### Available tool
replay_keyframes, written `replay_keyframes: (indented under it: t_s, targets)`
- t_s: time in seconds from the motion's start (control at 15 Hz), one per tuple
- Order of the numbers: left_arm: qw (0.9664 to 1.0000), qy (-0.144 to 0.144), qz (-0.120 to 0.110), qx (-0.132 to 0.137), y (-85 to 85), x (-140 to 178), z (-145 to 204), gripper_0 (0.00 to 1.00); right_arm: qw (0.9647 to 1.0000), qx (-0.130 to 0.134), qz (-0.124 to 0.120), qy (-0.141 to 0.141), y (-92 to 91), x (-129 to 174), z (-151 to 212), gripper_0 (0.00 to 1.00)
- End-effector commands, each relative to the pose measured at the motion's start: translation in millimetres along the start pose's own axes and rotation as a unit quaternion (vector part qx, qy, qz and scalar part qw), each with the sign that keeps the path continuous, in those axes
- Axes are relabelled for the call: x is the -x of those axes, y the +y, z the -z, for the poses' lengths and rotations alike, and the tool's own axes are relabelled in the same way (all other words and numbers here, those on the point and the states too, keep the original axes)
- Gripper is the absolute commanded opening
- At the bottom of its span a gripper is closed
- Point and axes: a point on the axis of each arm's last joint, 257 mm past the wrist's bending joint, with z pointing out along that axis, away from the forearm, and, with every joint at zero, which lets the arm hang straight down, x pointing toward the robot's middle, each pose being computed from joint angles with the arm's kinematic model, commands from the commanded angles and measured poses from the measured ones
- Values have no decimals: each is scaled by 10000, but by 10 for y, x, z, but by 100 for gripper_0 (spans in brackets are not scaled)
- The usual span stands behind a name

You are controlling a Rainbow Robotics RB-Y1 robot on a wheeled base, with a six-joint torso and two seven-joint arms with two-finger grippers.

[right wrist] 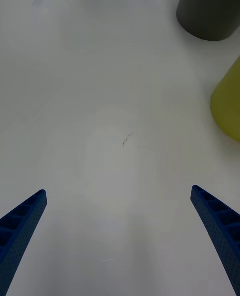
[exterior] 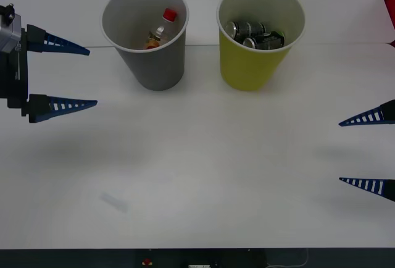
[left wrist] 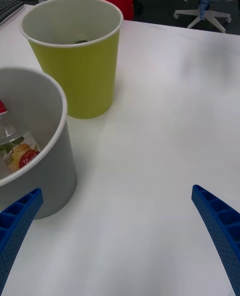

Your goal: Put the can into the green bin and the plastic bottle into the gray bin

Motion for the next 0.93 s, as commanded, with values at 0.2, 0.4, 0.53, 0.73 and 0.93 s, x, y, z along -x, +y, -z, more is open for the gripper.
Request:
replay_keyframes:
  t_s: [0.2, 0.4, 0.53, 0.73, 0.93]
  targets:
    - [9981, 166, -554, -228, -375, -477, 60, 100, 10000, 0, 0, 0, 0, 0, 0, 100]
    - [9976, 263, -497, -415, -601, -694, 143, 100, 10000, 0, 0, 0, 0, 0, 0, 100]
    - [9978, 223, -386, -487, -697, -740, 162, 100, 10000, 0, 0, 0, 0, 0, 0, 100]
    - [9981, 130, -291, -521, -797, -773, 179, 100, 10000, 0, 0, 0, 0, 0, 0, 100]
    - [9978, 120, -447, -468, -840, -841, 221, 100, 10000, 0, 0, 0, 0, 0, 0, 100]
